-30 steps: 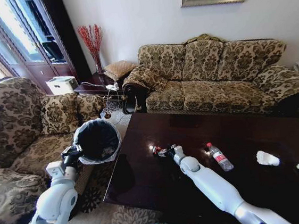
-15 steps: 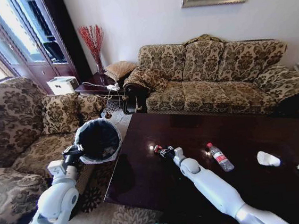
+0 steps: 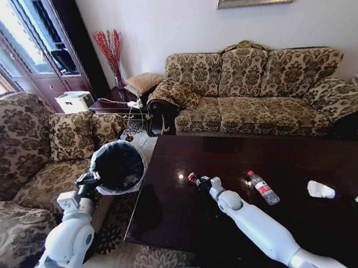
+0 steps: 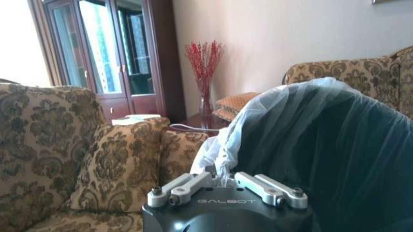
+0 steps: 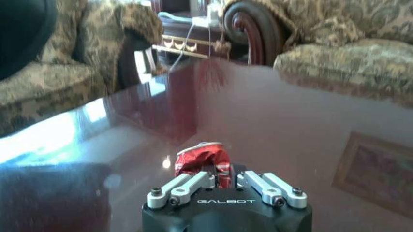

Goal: Move to the front of the table and place the trash on the table into the trash bin.

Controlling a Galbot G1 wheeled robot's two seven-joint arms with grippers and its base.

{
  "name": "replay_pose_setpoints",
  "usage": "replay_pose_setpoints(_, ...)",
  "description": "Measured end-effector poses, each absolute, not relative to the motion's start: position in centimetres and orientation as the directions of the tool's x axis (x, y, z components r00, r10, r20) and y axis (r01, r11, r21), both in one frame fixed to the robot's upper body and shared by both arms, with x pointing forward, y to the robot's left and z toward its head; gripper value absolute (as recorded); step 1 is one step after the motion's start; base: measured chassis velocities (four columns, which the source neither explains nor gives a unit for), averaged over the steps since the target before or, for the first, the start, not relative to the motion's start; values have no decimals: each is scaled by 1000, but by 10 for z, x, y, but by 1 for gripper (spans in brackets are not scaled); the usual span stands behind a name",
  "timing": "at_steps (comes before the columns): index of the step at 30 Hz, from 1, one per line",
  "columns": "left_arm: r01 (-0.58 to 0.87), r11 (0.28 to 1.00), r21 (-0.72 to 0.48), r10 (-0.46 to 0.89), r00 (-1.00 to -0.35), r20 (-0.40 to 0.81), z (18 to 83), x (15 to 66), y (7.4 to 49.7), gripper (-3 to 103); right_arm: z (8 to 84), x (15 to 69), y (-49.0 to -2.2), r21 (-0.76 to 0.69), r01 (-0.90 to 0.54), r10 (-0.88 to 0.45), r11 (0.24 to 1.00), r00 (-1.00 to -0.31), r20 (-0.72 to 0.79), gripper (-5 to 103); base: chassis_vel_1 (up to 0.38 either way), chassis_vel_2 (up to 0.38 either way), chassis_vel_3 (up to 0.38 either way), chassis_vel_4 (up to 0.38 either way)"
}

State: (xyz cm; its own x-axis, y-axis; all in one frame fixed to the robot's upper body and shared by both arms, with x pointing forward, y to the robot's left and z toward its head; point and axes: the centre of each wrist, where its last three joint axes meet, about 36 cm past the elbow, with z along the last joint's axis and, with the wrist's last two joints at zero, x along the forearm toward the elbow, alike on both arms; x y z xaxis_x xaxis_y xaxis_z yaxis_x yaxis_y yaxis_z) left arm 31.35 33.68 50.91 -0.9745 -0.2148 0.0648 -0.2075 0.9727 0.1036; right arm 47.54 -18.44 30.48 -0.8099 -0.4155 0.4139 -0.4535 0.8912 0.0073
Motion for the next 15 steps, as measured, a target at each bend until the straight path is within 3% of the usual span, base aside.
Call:
replay_pose_setpoints(8,-197,975,102,-205,-977,66,509,312,333,0,342,472,-190,-5,-450,-424,893,-845,326,9,0,0,0,0)
replay_pose_setpoints(15,-119,988,98,-126,-990,69,504,311,325,0,447,465,-193,-18,-469,-466,883,-880,86,9,0,0,0,0)
